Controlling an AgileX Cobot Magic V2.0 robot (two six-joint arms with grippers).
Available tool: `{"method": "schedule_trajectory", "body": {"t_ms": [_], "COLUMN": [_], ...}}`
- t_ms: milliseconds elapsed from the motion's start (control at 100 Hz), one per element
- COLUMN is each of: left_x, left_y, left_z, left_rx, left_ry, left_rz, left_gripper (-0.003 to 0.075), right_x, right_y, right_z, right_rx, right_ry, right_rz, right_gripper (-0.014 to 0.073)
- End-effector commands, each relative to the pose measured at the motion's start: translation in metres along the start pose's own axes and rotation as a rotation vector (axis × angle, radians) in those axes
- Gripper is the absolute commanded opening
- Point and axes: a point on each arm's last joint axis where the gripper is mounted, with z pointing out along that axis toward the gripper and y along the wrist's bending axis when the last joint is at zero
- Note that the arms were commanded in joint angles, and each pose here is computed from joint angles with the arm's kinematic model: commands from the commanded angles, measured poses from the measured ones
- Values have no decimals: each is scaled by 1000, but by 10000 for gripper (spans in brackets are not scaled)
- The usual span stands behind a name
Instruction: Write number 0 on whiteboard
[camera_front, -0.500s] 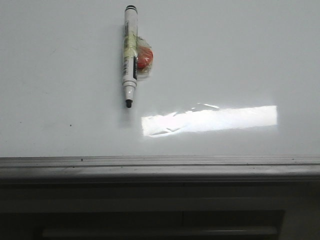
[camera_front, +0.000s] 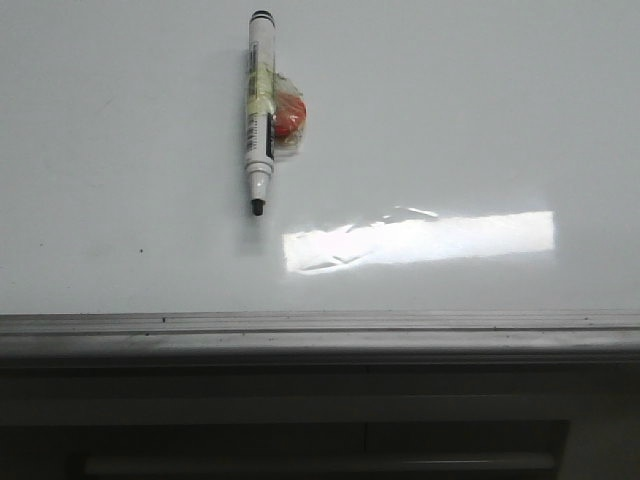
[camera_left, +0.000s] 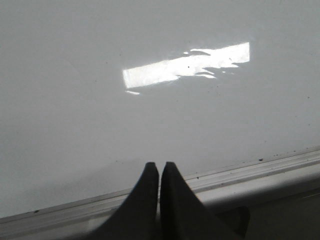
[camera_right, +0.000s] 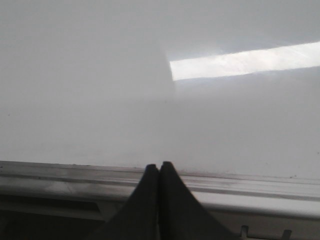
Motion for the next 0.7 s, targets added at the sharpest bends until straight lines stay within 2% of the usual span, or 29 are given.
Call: {"method": "schedule_trajectory", "body": {"t_ms": [0,110,230,390,540,690], "left_x": [5,5,-2,-14,-18,-20], "left_y": [0,0,-1,-1,0,2], "left_z": [1,1,1,-2,-3,-4], "left_rx": [-2,3,19,62,63,87], "left_ry": [-44,-50,-123,-247,-291,-321], "left_rz": [-17,-37,-120,-404,-476,-689], "left_gripper": [-20,-20,-20,-20,-20,-20], "right_x": [-1,-1,-1,-3,-17,-30], "right_y": [1,1,1,1,6,9], "right_z": [0,0,0,0,-3,-7], "right_rx": [-16,-16,-16,-21,-68,-111], "right_ry": [-56,-56,-56,-77,-236,-378], "right_rz": [1,1,1,-2,10,44], "right_gripper": [-69,-69,-69,-69,-69,-69]}}
